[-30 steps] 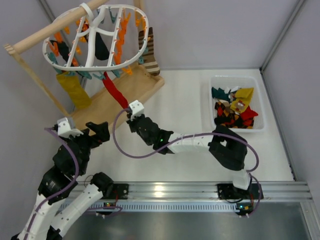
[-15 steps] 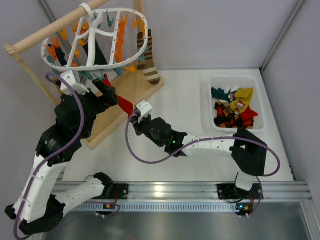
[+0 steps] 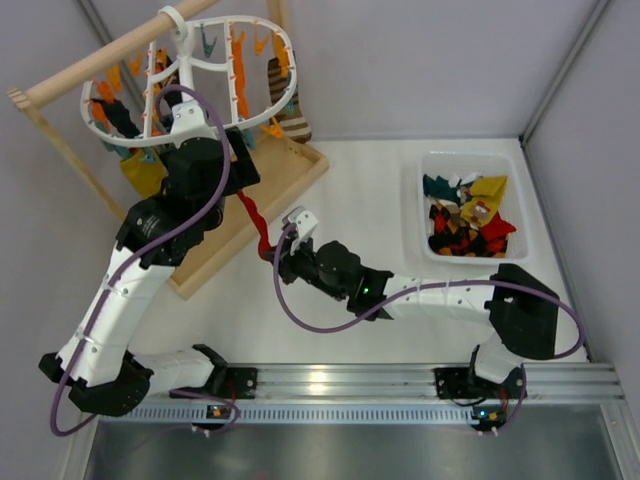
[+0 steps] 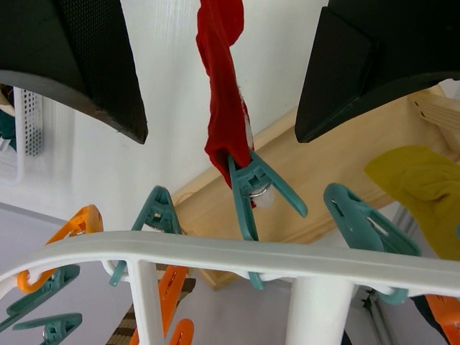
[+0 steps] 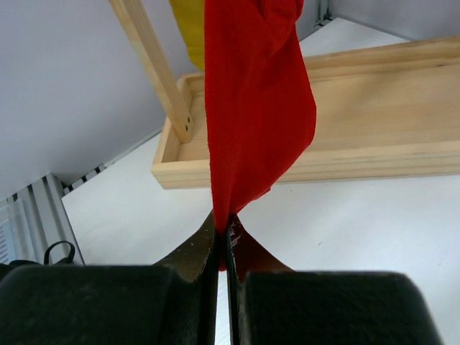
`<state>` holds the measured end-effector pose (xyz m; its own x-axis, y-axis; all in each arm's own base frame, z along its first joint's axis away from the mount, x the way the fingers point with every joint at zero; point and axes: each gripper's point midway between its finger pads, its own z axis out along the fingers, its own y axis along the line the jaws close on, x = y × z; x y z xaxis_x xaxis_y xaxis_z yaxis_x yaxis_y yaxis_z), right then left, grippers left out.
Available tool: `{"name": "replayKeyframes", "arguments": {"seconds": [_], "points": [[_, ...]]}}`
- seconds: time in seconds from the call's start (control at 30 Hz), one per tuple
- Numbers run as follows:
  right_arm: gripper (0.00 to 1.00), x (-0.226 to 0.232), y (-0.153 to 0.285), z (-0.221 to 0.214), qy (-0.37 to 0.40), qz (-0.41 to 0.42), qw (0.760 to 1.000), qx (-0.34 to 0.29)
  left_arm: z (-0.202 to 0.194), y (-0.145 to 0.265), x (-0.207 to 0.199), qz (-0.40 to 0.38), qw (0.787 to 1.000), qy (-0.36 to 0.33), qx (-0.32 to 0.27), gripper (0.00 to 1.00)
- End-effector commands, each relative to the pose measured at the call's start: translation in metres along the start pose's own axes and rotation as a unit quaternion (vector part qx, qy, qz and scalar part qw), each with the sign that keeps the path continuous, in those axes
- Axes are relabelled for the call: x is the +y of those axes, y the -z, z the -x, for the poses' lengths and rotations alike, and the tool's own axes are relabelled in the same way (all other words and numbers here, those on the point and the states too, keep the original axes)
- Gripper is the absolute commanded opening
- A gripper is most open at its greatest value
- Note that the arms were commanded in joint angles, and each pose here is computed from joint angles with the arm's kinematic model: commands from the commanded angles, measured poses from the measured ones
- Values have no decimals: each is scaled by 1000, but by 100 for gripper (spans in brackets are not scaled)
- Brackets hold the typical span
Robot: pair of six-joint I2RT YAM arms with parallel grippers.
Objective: Remove the socks clipped to the hanger
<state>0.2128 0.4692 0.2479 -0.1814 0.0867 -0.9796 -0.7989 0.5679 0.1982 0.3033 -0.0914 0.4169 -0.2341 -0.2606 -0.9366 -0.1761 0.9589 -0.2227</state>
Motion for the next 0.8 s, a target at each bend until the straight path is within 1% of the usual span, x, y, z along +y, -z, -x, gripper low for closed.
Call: {"name": "replayKeyframes", "arguments": {"seconds": [0.0, 0.27, 0.4, 0.6, 0.63, 0.73, 0.77], "points": [[0, 21, 12, 16, -21, 36, 999, -15, 24, 7, 8, 15, 999, 5, -30, 87], [0, 30, 19, 20, -25, 52, 998, -18, 31, -11, 16, 42, 999, -6, -30, 80], [0, 34, 20, 18, -23, 59, 998, -15, 35, -18, 17, 50, 998, -8, -30, 75], [0, 44, 18, 11, -13, 67, 998, -6, 35, -29, 17, 60, 998, -10, -27, 73], [0, 45, 18, 10, -11, 67, 998, -5, 35, -30, 18, 63, 998, -11, -27, 69], [0, 46, 18, 8, -8, 67, 998, -3, 36, -36, 19, 70, 997, -16, -26, 65], [0, 46, 18, 7, -8, 65, 998, -3, 36, -37, 20, 72, 997, -17, -26, 58]]}}
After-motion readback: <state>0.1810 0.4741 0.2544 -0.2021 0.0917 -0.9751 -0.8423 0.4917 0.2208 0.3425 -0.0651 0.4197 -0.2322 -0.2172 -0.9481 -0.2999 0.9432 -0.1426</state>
